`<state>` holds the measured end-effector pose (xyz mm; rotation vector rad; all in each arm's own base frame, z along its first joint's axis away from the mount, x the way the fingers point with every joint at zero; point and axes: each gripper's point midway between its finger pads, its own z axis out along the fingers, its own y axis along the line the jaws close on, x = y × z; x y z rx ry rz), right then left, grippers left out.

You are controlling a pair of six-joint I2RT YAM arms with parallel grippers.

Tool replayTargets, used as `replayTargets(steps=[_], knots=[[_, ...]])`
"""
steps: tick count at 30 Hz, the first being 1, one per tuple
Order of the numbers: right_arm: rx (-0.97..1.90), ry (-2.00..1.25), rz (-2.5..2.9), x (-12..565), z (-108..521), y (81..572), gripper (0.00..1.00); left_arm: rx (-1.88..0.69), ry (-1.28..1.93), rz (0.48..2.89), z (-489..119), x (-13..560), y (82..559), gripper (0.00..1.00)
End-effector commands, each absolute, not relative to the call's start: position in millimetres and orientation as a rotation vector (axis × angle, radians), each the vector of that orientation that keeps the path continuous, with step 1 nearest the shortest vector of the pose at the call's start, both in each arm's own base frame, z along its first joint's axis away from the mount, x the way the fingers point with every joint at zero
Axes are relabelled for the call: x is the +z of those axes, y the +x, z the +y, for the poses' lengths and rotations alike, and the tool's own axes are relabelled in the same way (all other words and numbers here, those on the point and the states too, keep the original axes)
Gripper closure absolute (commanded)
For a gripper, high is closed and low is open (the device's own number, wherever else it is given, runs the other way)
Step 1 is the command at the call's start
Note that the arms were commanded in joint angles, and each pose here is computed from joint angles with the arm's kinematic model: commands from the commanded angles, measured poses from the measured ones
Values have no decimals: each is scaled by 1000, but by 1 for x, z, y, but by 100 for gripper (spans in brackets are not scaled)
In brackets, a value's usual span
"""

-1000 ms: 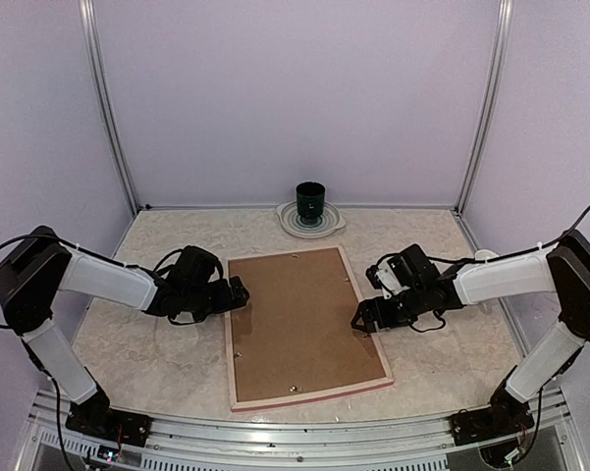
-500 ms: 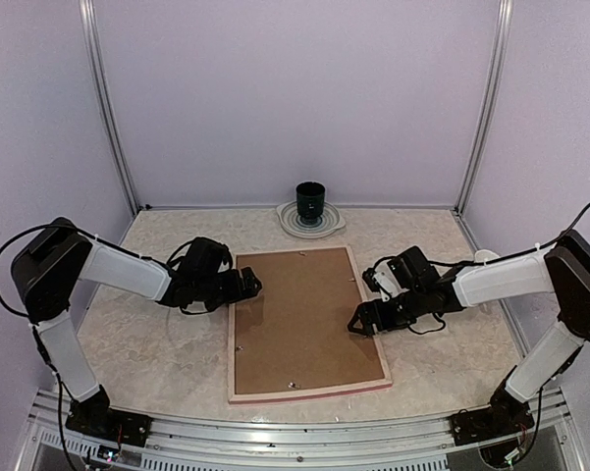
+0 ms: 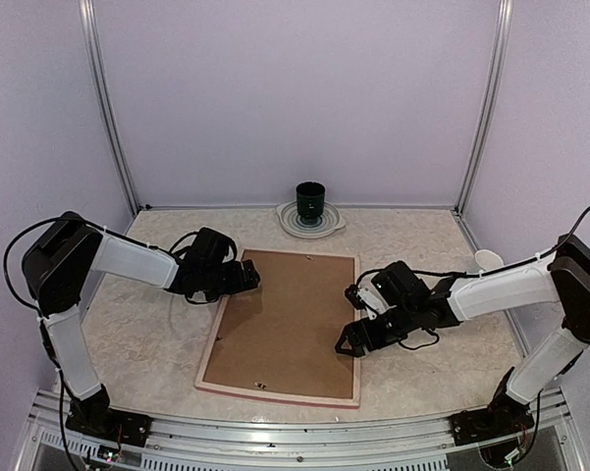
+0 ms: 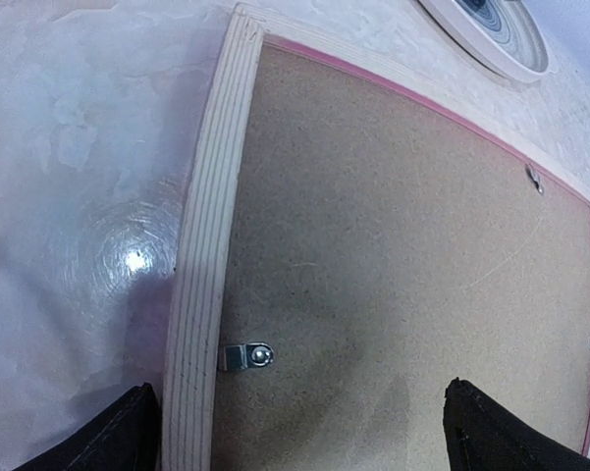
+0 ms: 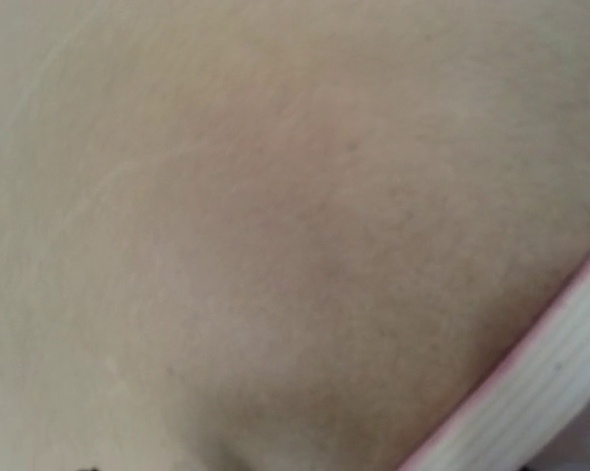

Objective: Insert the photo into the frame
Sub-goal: Rotate the photo frame at the center of the board.

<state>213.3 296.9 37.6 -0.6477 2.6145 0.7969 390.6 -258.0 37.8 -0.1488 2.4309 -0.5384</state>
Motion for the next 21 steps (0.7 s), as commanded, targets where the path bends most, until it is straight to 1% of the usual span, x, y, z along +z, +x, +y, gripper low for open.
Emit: replayTargets(steps=[1, 11, 15, 21], knots=[[935, -755, 2610, 42, 320, 179, 14, -601, -74, 2517, -277, 21, 381, 1], [976, -858, 2594, 47, 344, 154, 14, -637, -46, 2493, -291, 30, 407, 1], [958, -870, 2590, 50, 345, 152, 14, -650, -44, 2490, -294, 30, 415, 1], [883, -849, 2588, 59, 333, 156, 14, -646, -132, 2487, -276, 29, 425, 1]])
